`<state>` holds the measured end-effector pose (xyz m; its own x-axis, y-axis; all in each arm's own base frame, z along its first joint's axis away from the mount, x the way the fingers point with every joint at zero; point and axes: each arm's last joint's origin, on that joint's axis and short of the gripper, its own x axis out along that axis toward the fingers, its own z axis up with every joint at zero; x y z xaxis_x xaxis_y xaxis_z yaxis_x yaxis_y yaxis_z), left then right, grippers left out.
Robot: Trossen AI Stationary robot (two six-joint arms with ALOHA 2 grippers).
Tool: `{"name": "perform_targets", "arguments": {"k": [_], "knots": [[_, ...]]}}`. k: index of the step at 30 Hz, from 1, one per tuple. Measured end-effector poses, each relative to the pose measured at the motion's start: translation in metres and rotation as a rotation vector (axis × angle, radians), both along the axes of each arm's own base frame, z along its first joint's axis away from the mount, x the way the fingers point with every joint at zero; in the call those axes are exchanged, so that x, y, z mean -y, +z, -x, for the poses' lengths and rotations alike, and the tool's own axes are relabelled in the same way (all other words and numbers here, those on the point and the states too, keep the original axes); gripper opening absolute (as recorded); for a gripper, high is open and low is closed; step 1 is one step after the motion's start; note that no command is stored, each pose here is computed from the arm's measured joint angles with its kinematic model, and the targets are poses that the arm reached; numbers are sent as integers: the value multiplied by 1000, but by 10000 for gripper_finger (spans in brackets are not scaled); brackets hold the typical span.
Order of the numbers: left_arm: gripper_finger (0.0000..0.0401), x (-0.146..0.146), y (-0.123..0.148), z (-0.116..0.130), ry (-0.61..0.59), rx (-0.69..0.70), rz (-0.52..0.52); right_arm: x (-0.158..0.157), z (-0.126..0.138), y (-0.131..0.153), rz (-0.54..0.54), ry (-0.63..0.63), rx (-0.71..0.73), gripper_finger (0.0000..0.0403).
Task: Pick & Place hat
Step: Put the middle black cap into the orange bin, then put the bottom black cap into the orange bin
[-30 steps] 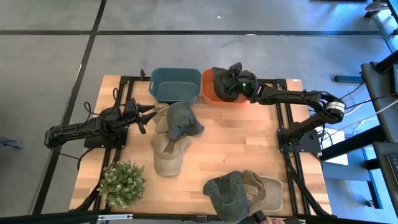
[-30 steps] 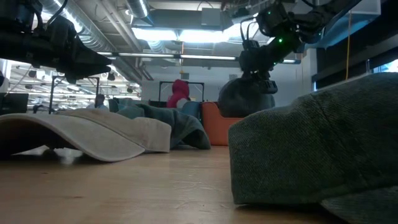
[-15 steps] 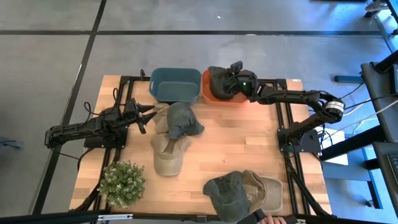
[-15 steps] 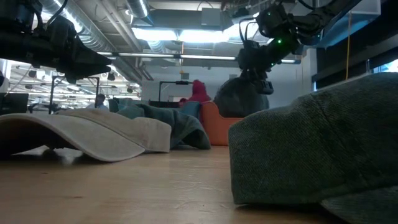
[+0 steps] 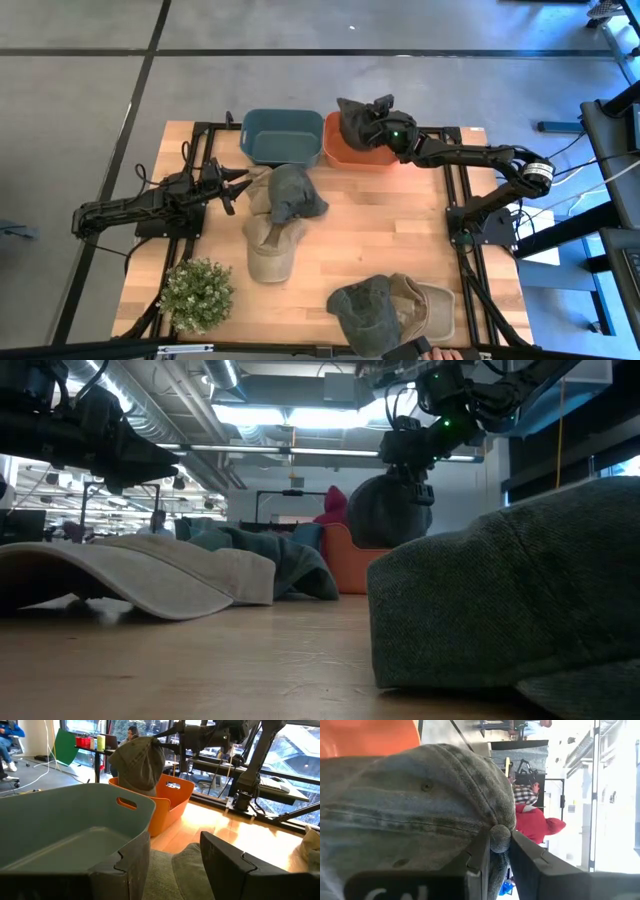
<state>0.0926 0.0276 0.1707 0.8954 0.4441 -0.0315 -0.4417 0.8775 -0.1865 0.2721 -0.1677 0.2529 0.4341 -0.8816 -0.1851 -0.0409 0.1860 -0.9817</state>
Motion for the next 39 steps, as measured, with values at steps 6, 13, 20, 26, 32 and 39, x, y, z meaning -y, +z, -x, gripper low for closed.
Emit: {"name": "perform_targets", "arguments": {"k": [6, 13, 20, 26, 32, 39], "knots": [[169, 0, 0, 0, 0, 0, 0, 0, 0, 0, -2, -1, 6, 104], [169, 0, 0, 0, 0, 0, 0, 0, 0, 1, 1, -2, 13, 151], [169, 0, 0, 0, 0, 0, 0, 1, -1, 11, 60, -10, 111, 176], [169, 0, 0, 0, 0, 0, 0, 1, -2, 16, 82, -12, 152, 180], [169, 0, 0, 0, 0, 0, 0, 1, -1, 9, 9, -44, 180, 180], [169, 0, 0, 0, 0, 0, 0, 3, 3, 3, -45, -124, 195, 180]]}}
